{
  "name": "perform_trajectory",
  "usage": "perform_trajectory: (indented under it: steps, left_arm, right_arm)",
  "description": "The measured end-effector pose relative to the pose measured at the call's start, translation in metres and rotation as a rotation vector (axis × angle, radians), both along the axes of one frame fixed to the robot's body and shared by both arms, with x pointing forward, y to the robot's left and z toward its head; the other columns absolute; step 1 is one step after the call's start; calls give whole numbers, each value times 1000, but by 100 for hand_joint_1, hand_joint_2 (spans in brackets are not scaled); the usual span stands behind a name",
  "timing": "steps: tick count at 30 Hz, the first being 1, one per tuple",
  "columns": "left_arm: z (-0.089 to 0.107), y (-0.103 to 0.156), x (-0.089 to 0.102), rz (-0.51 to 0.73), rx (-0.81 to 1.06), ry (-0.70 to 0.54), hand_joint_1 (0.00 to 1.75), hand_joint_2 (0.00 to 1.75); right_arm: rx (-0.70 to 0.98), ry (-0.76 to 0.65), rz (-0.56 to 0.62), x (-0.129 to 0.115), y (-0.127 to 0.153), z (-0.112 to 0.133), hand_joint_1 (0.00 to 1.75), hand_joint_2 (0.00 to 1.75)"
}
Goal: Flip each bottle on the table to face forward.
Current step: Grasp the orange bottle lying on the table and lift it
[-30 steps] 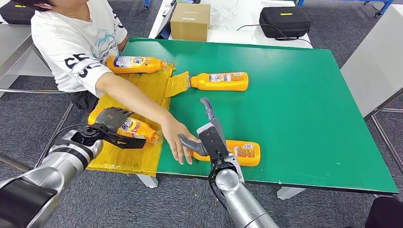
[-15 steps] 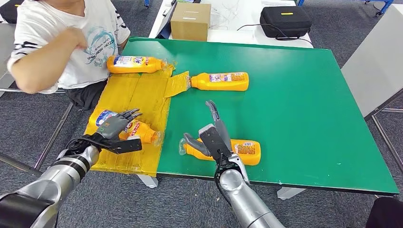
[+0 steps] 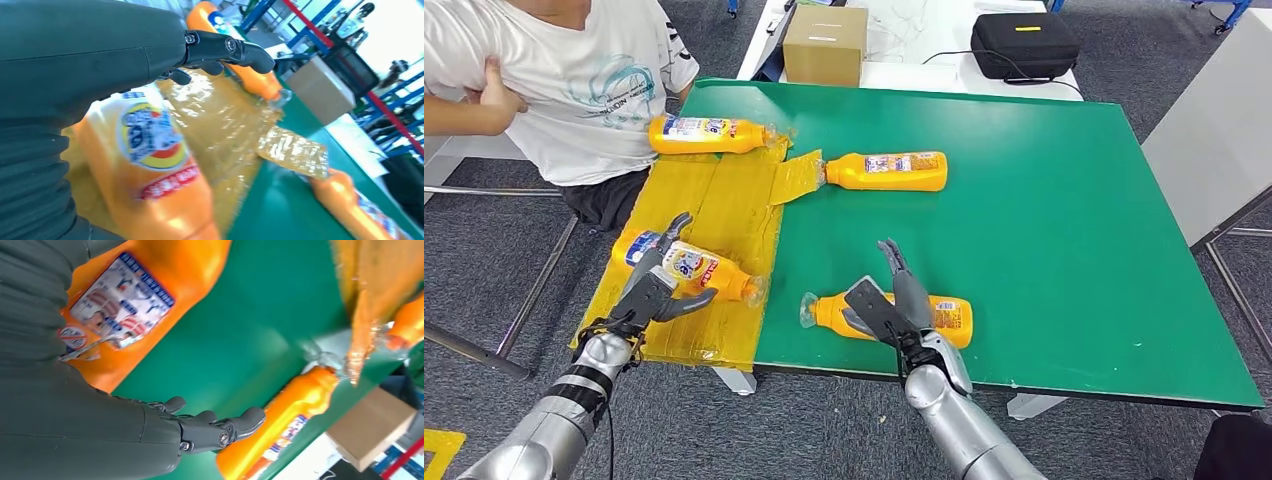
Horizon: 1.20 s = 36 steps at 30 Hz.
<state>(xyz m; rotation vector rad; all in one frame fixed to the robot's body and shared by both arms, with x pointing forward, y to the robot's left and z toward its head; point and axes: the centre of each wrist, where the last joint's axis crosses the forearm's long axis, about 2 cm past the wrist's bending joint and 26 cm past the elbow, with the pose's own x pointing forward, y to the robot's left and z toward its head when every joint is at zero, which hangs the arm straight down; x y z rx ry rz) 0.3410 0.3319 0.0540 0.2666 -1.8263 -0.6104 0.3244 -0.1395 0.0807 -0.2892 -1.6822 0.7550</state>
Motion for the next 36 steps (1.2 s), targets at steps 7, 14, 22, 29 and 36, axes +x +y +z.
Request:
perform_trajectory:
  steps: [7, 14, 22, 29, 36]
  left_arm:
    - [8, -13, 4, -1, -131, -18, 0, 175]
    - [14, -30, 13, -3, -259, -8, 0, 175]
    - [15, -40, 17, -5, -331, 14, 0, 175]
    - [14, -48, 15, -28, -383, 26, 0, 175]
    - [16, -54, 15, -46, -410, 20, 0, 175]
  right_arm:
    - [-146, 36, -35, 1, -17, -8, 0, 175]
    - [-317, 63, -35, -6, -37, -13, 0, 175]
    - [-491, 67, -37, -15, -61, -14, 0, 175]
    - [-625, 86, -43, -26, -90, -10, 0, 175]
    - [-727, 123, -62, -32, -109, -8, 175, 175]
